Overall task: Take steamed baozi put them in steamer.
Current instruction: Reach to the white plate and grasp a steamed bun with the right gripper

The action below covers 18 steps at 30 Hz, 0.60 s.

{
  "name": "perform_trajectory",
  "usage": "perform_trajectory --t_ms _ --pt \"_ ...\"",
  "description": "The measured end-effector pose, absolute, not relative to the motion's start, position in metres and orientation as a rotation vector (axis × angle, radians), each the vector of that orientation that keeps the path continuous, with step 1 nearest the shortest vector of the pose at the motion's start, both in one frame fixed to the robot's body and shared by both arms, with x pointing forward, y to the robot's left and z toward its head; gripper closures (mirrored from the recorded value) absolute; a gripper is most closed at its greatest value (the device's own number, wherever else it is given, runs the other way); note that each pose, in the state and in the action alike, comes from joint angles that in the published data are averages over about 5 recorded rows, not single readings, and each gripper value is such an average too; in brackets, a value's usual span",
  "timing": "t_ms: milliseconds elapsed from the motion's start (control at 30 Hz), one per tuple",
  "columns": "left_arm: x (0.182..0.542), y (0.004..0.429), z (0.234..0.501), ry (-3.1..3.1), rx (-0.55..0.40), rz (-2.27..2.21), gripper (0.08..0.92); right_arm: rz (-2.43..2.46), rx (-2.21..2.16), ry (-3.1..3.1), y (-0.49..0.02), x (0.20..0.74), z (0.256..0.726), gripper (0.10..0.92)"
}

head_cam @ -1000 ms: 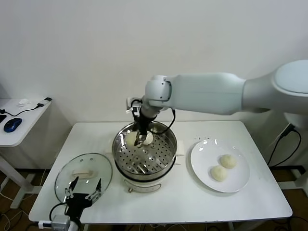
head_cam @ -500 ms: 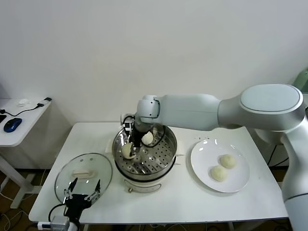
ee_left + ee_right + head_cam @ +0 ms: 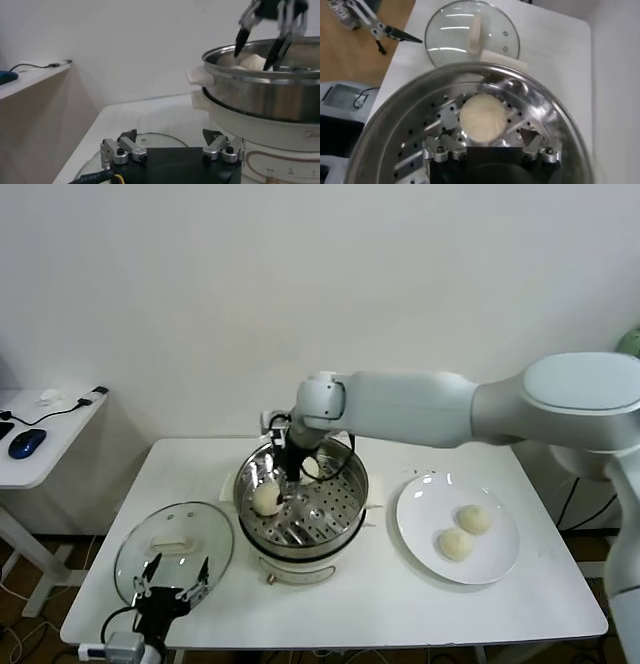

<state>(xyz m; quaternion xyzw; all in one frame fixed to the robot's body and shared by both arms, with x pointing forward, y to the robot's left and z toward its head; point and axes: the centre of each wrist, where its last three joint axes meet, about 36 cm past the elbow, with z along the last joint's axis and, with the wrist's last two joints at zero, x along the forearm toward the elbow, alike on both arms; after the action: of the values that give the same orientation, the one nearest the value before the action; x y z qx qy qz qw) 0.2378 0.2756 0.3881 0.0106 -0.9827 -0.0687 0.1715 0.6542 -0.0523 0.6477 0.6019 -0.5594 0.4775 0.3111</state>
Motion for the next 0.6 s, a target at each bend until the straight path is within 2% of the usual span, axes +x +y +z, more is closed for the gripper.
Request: perform_trajectory --t_ms 167,267,433,600 --pt "0.24 0.277 0.389 -2.792 0.03 -0.195 0.177 1.281 1.538 -1.459 -0.129 0.654 0.683 0.2" --pt "0.242 0.278 0.389 -2.794 0.031 -0.192 0.177 1.288 1.494 -1.431 -0.18 0.647 0.688 0.2" --pt "0.243 0.278 0.387 -2.791 0.032 -0.189 0.177 1.277 1.403 -1.383 -0.26 0.631 0.668 0.2" --pt "0.242 0.277 0.386 -2.788 0.036 -0.185 0.177 1.249 1.34 -1.342 -0.312 0.614 0.63 0.2"
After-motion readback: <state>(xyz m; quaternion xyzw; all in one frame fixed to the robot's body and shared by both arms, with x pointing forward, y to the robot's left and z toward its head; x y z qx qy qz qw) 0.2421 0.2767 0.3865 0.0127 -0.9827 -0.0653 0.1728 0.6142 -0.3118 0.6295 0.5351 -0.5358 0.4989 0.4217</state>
